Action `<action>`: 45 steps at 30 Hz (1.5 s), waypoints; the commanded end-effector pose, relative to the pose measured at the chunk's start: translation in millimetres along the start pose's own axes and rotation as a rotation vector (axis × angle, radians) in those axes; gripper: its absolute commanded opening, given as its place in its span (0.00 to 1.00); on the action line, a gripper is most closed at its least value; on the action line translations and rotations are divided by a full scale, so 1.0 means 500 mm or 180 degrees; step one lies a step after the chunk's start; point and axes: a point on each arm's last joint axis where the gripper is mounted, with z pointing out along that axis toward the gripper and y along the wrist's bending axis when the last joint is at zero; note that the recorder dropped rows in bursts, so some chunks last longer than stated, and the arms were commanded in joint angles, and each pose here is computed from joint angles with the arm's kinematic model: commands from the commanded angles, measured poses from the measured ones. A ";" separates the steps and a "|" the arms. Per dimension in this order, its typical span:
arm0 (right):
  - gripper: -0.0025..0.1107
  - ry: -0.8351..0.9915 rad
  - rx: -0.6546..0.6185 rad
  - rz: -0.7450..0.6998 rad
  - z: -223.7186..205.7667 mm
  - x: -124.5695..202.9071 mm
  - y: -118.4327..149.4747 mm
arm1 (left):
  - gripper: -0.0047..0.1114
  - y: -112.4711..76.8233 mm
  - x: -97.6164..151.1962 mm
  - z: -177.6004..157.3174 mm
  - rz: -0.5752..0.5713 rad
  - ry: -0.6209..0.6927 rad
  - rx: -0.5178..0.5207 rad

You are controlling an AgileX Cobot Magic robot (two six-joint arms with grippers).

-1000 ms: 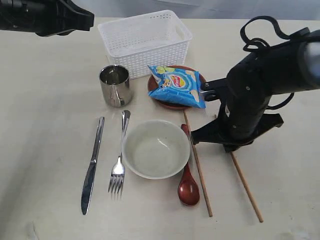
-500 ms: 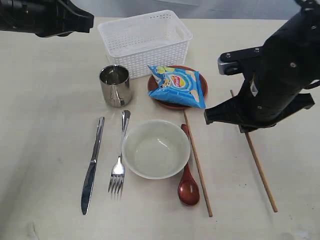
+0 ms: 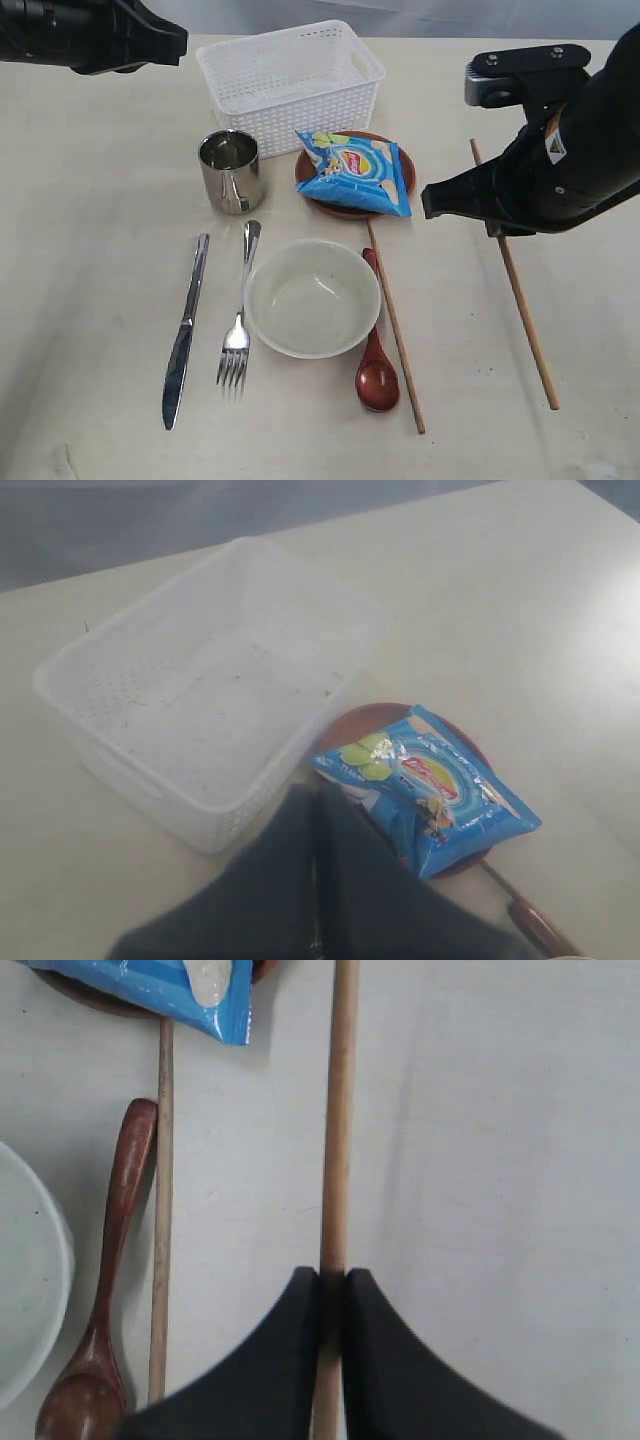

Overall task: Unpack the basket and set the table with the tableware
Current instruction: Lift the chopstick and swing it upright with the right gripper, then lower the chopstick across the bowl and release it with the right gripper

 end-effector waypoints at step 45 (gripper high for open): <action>0.02 0.0009 -0.1314 0.0859 -0.049 0.006 0.131 | 0.04 0.000 0.004 -0.003 -0.0013 0.0006 -0.0012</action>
